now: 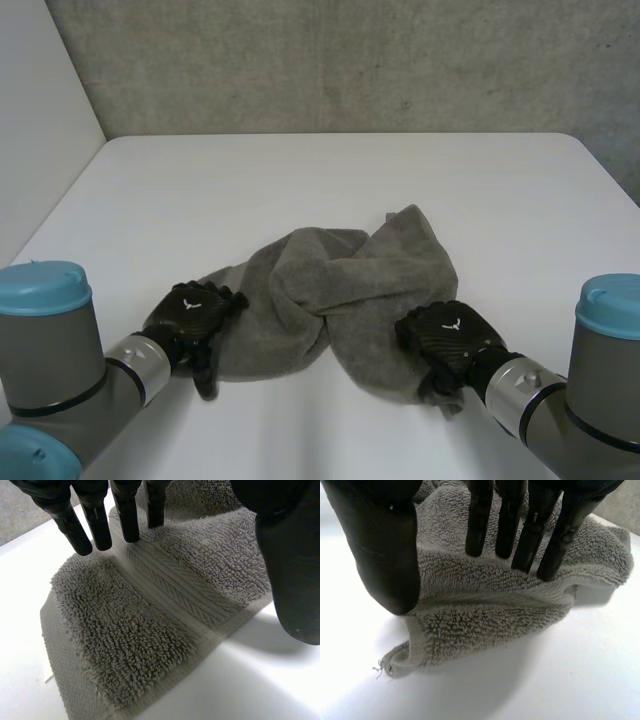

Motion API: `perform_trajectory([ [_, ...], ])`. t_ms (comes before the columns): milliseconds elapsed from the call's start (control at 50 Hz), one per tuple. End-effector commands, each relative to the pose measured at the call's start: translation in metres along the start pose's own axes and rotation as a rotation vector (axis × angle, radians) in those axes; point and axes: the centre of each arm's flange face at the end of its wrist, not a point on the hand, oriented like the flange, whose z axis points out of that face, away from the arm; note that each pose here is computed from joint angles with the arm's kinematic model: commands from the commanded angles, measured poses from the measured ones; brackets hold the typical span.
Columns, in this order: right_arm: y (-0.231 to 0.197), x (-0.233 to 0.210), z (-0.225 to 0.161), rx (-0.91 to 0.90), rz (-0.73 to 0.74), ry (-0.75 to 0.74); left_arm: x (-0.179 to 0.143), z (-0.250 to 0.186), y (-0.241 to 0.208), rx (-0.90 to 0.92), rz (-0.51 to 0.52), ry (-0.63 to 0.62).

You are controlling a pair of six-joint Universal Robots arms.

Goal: Fold the towel.

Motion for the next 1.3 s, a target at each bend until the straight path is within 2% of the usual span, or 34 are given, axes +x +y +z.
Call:
perform_trajectory([
  [20, 0.001, -0.003, 0.008, 0.004, -0.007, -0.013, -0.001, 0.006, -0.002, 0.009, 0.002, 0.0],
  [300, 0.002, 0.001, 0.011, 0.0, 0.001, 0.001, -0.002, 0.013, -0.015, 0.051, -0.009, -0.002],
  [500, -0.002, 0.01, 0.013, 0.023, -0.011, 0.076, 0.009, 0.019, -0.01, 0.038, -0.001, 0.034],
  [900, -0.002, 0.01, 0.012, 0.023, -0.014, 0.077, 0.023, 0.005, -0.01, 0.032, 0.017, 0.069],
  [1140, -0.002, 0.01, 0.012, 0.021, -0.014, 0.077, 0.027, 0.011, -0.007, 0.035, 0.034, 0.088],
  [1300, -0.022, 0.017, 0.006, 0.084, -0.034, 0.107, 0.02, 0.013, -0.027, 0.099, 0.045, 0.059],
])
